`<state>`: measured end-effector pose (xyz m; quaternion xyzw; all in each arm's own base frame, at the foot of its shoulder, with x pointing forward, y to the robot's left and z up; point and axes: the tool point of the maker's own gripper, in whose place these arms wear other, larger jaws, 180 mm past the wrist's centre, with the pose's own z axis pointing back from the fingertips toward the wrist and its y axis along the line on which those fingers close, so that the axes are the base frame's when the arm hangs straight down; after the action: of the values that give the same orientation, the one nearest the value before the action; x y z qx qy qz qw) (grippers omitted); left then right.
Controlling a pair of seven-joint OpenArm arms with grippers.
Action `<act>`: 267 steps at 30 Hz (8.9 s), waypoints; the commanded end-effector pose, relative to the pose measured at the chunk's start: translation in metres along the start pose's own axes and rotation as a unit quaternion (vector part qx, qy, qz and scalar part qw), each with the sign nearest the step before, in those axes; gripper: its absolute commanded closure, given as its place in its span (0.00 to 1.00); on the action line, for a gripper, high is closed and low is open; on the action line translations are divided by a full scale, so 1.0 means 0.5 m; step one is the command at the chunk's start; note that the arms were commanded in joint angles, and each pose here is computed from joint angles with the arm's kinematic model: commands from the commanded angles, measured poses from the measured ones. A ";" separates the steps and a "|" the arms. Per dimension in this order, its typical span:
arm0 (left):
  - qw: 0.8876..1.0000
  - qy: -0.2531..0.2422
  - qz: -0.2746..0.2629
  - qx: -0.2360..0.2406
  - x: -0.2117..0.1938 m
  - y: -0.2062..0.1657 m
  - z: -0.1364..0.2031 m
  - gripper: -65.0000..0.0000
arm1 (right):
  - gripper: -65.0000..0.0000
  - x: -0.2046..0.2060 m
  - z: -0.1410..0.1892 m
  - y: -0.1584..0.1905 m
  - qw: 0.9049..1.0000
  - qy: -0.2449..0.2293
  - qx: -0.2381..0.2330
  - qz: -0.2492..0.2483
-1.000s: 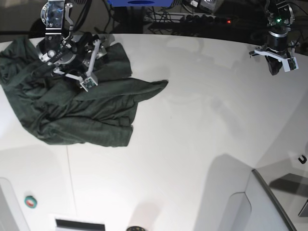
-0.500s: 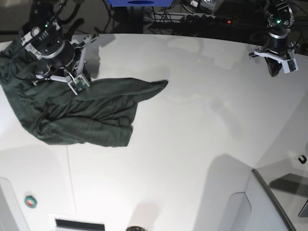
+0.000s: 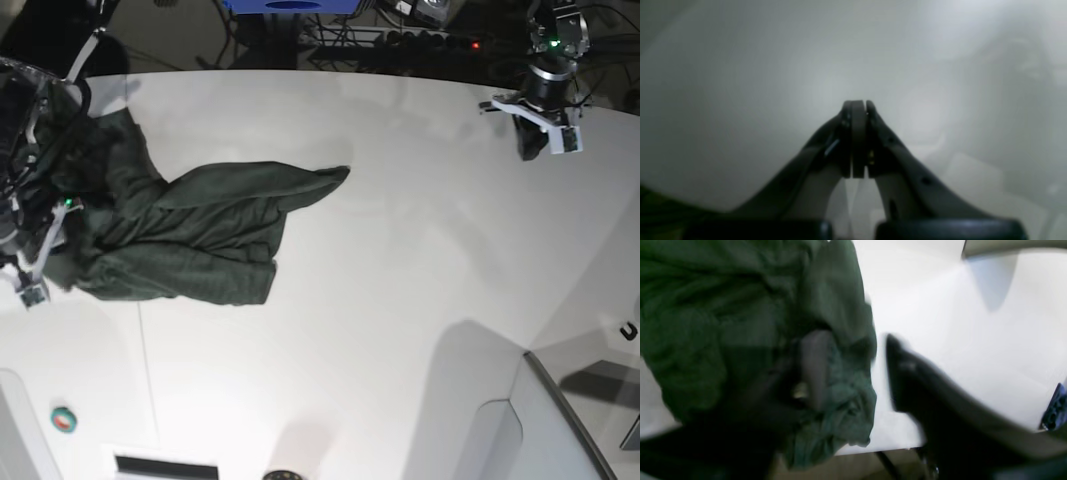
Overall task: Layout the t-shirt on the table in an organized manner, then fold the t-shirt properly
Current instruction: 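Regrasp the shirt with the right gripper and pull it outward, then grasp the shirt fold with the right gripper and lift it, then grasp the shirt end with the left gripper while the right holds the other end, then stretch the shirt between both grippers, pulling the ends apart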
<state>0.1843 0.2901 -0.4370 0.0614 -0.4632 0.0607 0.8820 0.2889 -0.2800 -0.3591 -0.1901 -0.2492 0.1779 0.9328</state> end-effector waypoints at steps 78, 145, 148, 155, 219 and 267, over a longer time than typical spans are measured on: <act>0.927 0.158 0.084 -0.331 -0.156 -0.529 0.075 0.07 | 0.93 -0.059 0.128 0.408 0.975 -0.103 0.191 0.041; 0.947 0.106 -0.045 -0.299 0.018 -0.373 0.025 1.00 | 1.00 -0.217 0.041 0.090 0.925 -0.050 0.230 -0.297; 0.946 0.117 -0.045 -0.300 0.002 -0.374 0.029 1.00 | 1.00 -0.259 0.043 0.087 0.923 -0.018 0.225 -0.313; 0.946 0.125 -0.042 -0.296 -0.014 -0.366 0.039 1.00 | 1.00 -0.331 0.037 0.147 0.902 0.028 0.246 -0.355; 0.948 0.127 -0.089 -0.280 -0.028 -0.352 0.032 1.00 | 0.99 -0.313 -0.012 -0.010 0.975 0.111 -0.036 -0.191; 0.970 0.111 -0.067 -0.205 0.009 -0.238 0.003 1.00 | 0.95 0.107 -0.310 -0.003 0.975 -0.045 0.085 -0.200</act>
<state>0.2001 0.1720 -0.4468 -0.0970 -0.3447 -0.0855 0.9298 0.3907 -0.2869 -0.4870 -0.0341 -0.2699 0.0238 0.9620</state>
